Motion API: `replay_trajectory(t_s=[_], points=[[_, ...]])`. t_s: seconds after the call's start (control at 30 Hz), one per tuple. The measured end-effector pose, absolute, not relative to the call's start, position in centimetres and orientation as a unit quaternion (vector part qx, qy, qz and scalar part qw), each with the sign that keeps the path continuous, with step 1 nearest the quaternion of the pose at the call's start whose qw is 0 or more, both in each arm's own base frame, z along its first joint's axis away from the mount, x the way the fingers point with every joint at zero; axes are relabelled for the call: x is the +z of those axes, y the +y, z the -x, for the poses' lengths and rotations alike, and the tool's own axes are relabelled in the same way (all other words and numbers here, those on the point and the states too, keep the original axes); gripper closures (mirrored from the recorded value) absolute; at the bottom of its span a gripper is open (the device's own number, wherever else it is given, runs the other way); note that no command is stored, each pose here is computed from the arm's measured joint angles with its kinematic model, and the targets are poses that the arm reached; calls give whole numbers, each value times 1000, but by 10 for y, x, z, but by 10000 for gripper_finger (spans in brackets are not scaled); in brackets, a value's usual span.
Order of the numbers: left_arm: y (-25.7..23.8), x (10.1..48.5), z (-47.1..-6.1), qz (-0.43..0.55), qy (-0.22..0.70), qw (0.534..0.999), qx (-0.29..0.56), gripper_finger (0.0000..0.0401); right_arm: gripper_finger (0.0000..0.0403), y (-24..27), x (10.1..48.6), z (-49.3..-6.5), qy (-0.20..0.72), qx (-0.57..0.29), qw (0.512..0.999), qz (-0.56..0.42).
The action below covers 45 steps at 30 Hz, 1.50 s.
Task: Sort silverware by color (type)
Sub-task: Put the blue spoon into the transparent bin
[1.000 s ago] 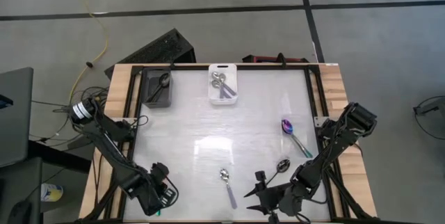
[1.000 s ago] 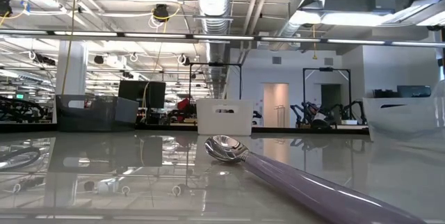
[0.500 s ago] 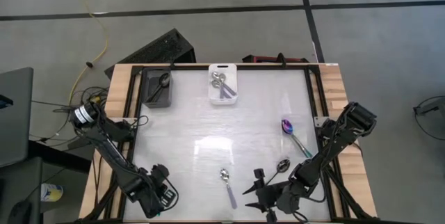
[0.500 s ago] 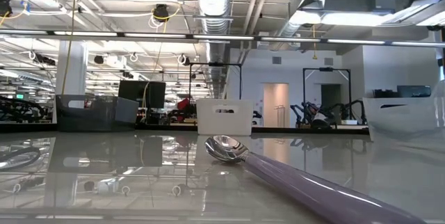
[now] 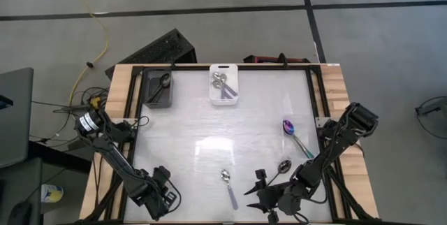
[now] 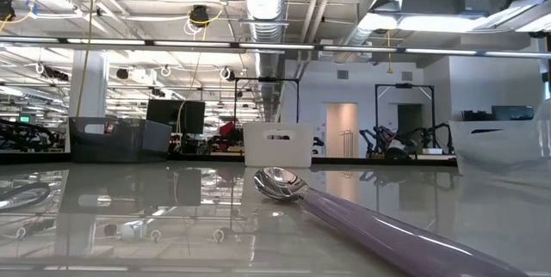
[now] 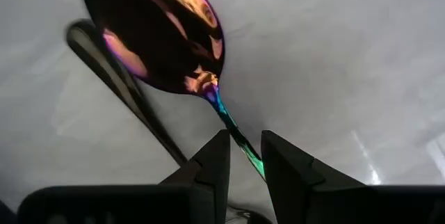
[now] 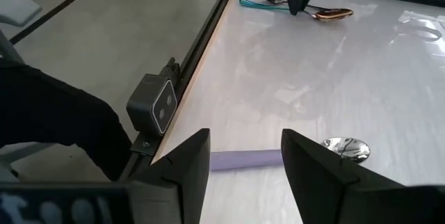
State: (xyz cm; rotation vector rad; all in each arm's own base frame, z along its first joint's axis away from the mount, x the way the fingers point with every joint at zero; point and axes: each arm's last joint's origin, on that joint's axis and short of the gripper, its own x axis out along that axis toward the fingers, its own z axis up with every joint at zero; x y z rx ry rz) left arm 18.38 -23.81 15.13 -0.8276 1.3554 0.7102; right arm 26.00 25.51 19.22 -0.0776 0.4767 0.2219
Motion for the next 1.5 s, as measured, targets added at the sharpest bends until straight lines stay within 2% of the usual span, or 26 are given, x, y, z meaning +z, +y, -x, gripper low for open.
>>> replay_trajectory(t_s=[0.47,0.7,0.8,0.93,1.1,1.4,1.5], points=[[-233,150,-197,363,556,690,288,333,203,255,192,-260,236,109,965,38],[-222,139,-201,376,562,685,270,334,203,258,192,-257,236,113,965,35],[-219,138,-200,369,566,682,279,350,203,260,192,-255,236,118,964,37],[-216,137,-202,359,572,684,276,393,203,262,192,-253,236,122,963,37],[-210,146,-210,343,577,694,261,398,203,262,192,-253,236,121,963,37],[-184,186,-251,292,374,848,237,400,203,259,199,-262,209,111,972,-14],[-173,206,-271,278,273,892,230,400,203,249,200,-272,202,89,974,-43]])
